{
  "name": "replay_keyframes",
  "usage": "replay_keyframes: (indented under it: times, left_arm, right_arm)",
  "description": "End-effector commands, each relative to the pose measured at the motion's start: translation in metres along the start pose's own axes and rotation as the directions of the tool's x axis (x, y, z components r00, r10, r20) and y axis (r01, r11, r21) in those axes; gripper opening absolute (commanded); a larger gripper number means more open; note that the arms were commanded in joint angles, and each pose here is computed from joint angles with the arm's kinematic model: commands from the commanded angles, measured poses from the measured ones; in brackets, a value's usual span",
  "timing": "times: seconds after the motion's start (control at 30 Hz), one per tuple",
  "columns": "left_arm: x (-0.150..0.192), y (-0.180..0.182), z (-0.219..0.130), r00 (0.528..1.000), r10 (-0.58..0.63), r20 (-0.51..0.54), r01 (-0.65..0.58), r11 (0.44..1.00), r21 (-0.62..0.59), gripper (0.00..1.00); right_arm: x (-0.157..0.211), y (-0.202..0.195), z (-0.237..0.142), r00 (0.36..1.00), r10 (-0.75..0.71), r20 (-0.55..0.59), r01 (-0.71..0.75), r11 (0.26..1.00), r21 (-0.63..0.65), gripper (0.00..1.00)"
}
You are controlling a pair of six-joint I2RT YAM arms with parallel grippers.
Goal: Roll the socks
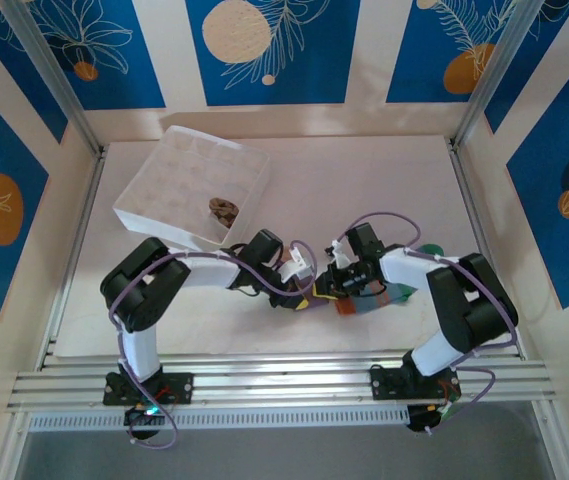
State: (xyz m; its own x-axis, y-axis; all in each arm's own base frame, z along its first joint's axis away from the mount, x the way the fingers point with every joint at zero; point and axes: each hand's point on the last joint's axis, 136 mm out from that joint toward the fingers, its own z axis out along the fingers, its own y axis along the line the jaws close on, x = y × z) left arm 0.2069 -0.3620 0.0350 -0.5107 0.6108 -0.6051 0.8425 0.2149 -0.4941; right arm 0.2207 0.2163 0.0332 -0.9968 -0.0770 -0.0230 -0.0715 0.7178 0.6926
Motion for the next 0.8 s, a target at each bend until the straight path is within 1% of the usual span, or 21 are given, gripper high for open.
replay_keyframes:
  times: [0.0,0.03,0.07,0.1,0.13,0.23,0.33,0.4,0.47,0.53,0.6,0.7,0.77]
  left_arm:
    - [0.049,0.023,-0.002,0.989,-0.094,-0.113,0.078,0.988,-0.137,0.06]
    - [0.047,0.024,-0.006,0.992,-0.077,-0.102,0.059,0.984,-0.166,0.14]
    - [0.045,0.026,-0.010,0.994,-0.059,-0.089,0.040,0.980,-0.197,0.26]
    - [0.042,0.028,-0.015,0.997,-0.038,-0.072,0.020,0.972,-0.234,0.33]
    - [0.040,0.029,-0.020,0.998,-0.016,-0.057,0.001,0.966,-0.258,0.36]
    - [0.032,0.026,-0.031,0.999,0.040,-0.008,-0.040,0.953,-0.299,0.41]
    - [0.021,0.020,-0.041,0.995,0.095,0.036,-0.078,0.940,-0.332,0.43]
    - [0.016,0.016,-0.047,0.985,0.167,0.046,-0.138,0.917,-0.375,0.43]
    - [0.013,0.011,-0.052,0.963,0.268,0.033,-0.227,0.871,-0.436,0.43]
    - [0.010,0.008,-0.058,0.926,0.379,0.000,-0.323,0.788,-0.524,0.43]
    - [0.006,0.005,-0.064,0.887,0.460,-0.028,-0.385,0.706,-0.594,0.43]
    - [0.000,-0.001,-0.069,0.838,0.541,-0.073,-0.449,0.607,-0.656,0.44]
    - [-0.004,-0.005,-0.067,0.808,0.578,-0.112,-0.492,0.559,-0.667,0.44]
  right_arm:
    - [0.014,-0.022,0.010,0.993,0.091,-0.081,-0.079,0.987,0.137,0.05]
    - [0.014,-0.026,0.010,0.990,0.105,-0.091,-0.089,0.982,0.165,0.03]
    - [0.014,-0.027,0.011,0.989,0.113,-0.097,-0.094,0.979,0.180,0.02]
    - [0.013,-0.028,0.012,0.988,0.116,-0.104,-0.096,0.978,0.187,0.01]
    - [0.014,-0.028,0.014,0.986,0.121,-0.112,-0.098,0.976,0.193,0.01]
    - [0.013,-0.028,0.018,0.983,0.131,-0.126,-0.104,0.975,0.199,0.00]
    - [0.014,-0.027,0.021,0.982,0.132,-0.134,-0.102,0.973,0.208,0.00]
    - [0.014,-0.026,0.023,0.981,0.130,-0.142,-0.099,0.972,0.211,0.00]
    - [0.014,-0.025,0.024,0.981,0.129,-0.146,-0.096,0.972,0.215,0.00]
    - [0.014,-0.024,0.025,0.981,0.127,-0.148,-0.093,0.972,0.217,0.00]
    - [0.014,-0.024,0.025,0.980,0.129,-0.150,-0.095,0.972,0.216,0.00]
    - [0.014,-0.024,0.025,0.980,0.130,-0.152,-0.095,0.971,0.219,0.00]
    - [0.014,-0.024,0.026,0.979,0.130,-0.154,-0.095,0.971,0.220,0.00]
